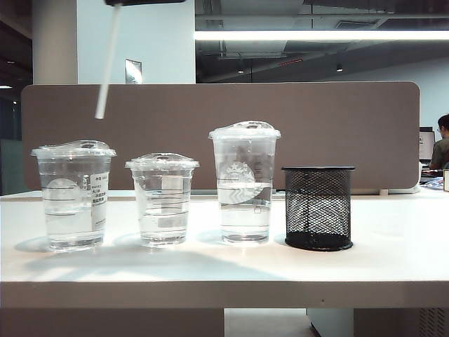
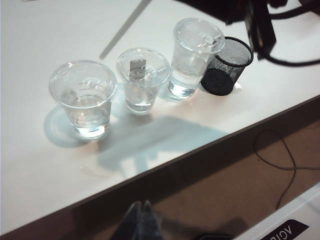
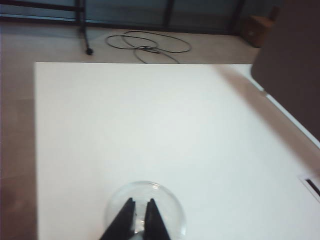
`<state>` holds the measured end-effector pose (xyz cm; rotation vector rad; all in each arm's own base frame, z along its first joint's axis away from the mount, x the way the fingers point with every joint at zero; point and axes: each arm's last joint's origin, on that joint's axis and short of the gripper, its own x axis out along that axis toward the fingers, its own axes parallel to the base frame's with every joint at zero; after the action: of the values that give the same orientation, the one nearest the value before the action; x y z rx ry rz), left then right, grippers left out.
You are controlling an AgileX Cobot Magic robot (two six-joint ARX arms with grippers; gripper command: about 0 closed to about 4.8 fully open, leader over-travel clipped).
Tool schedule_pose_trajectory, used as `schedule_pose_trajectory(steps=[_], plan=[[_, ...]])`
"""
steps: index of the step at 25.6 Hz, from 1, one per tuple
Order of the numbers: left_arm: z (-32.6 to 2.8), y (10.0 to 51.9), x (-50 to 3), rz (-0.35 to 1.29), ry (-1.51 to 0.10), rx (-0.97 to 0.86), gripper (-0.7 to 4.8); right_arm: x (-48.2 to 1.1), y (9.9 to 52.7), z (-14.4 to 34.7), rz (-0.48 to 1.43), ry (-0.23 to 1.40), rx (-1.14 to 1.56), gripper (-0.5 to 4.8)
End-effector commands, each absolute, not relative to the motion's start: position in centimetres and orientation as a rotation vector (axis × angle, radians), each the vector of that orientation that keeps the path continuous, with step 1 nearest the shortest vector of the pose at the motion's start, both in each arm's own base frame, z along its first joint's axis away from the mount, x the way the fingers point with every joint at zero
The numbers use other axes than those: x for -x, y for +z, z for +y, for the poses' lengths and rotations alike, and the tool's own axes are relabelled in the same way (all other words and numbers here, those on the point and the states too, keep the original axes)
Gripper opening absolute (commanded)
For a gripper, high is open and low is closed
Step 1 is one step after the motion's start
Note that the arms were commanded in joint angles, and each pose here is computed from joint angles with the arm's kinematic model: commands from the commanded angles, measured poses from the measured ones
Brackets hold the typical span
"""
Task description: Pick up the straw and insert it into the medium coffee cup.
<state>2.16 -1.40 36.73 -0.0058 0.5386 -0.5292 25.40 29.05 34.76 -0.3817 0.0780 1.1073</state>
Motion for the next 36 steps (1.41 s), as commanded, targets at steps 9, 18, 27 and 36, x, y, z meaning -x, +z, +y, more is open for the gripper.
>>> schedule_pose_trajectory(steps=[9, 18, 27, 36], plan=[[-1.4, 36.9, -2.2, 0.518, -0.535, -0.002, -0.04, -25.3, 33.1, 30.2, 0.149, 1.141, 0.406, 0.40], [-1.4, 36.9, -2.2, 0.518, -0.535, -0.002, -0.04, -25.5, 32.5, 30.6, 0.154, 1.143, 0.408, 0.40], [-1.4, 37.0, -2.2, 0.512, -0.535, -0.003, -0.04, -26.2, 31.9, 31.4, 0.109, 1.134, 0.395, 3.82], [-1.5, 37.7, -2.6, 0.424, -0.565, -0.018, -0.04, -21.1, 41.0, 25.0, -0.026, 1.019, 0.358, -0.09]])
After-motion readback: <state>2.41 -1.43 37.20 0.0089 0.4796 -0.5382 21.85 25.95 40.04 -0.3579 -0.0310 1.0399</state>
